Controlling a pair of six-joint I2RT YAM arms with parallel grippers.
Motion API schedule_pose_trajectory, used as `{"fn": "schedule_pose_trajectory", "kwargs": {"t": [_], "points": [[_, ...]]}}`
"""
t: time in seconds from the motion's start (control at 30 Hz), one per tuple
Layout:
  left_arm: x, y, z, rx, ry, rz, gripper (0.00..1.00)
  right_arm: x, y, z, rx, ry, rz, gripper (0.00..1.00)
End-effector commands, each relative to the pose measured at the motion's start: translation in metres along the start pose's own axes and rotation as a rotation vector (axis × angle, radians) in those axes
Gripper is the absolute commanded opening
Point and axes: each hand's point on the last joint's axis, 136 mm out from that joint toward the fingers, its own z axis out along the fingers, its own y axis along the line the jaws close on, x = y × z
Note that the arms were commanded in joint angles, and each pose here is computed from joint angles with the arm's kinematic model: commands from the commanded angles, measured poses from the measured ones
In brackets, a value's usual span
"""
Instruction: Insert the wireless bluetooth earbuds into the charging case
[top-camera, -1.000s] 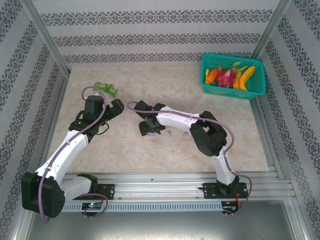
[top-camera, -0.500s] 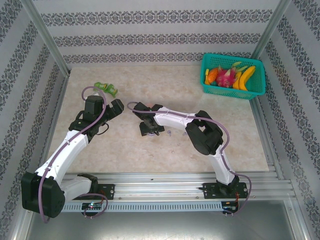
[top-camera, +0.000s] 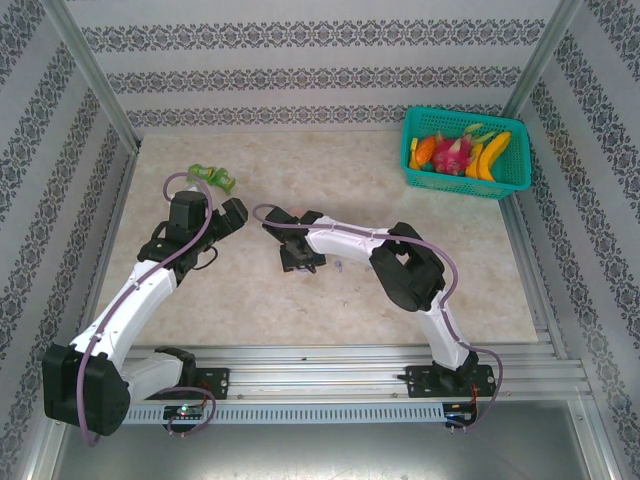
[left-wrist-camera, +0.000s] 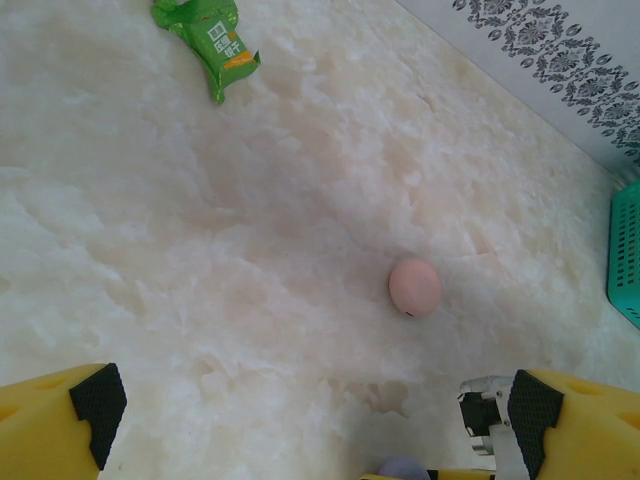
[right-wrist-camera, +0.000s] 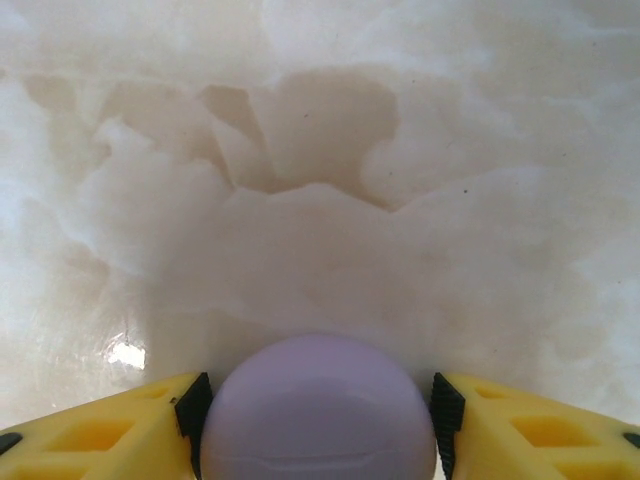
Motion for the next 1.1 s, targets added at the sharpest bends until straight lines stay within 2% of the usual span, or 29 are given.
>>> {"fn": "schedule_pose_trajectory", "kwargs": {"t": [0.0,0.3,0.63,0.7,0.93,1.07], "points": [[-0.001,0.007,0.001,-0.023,-0.008,-0.014,1.0,0.011,-0.007,0.011,0.058,0.027,0.0,0.59],[0.003,0.005,0.004,-0.002,0.004,-0.012,1.0,0.004,-0.007,0.002,0.06,-0.008,0.013,0.44],[0.021,-0.006,0.018,0.113,0.051,-0.006,1.0,-0.055,-0.024,-0.054,-0.075,-0.162,0.214,0.4],[0.027,-0.012,0.022,0.162,0.066,-0.002,1.0,-0.067,-0.031,-0.063,-0.109,-0.185,0.273,0.39],[0.048,-0.053,0.032,0.478,0.081,0.042,1.0,-0.108,-0.057,-0.082,-0.258,-0.229,0.516,0.39],[0.058,-0.074,0.036,0.579,0.068,0.097,1.0,-0.125,-0.064,-0.088,-0.349,-0.232,0.659,0.39]]}}
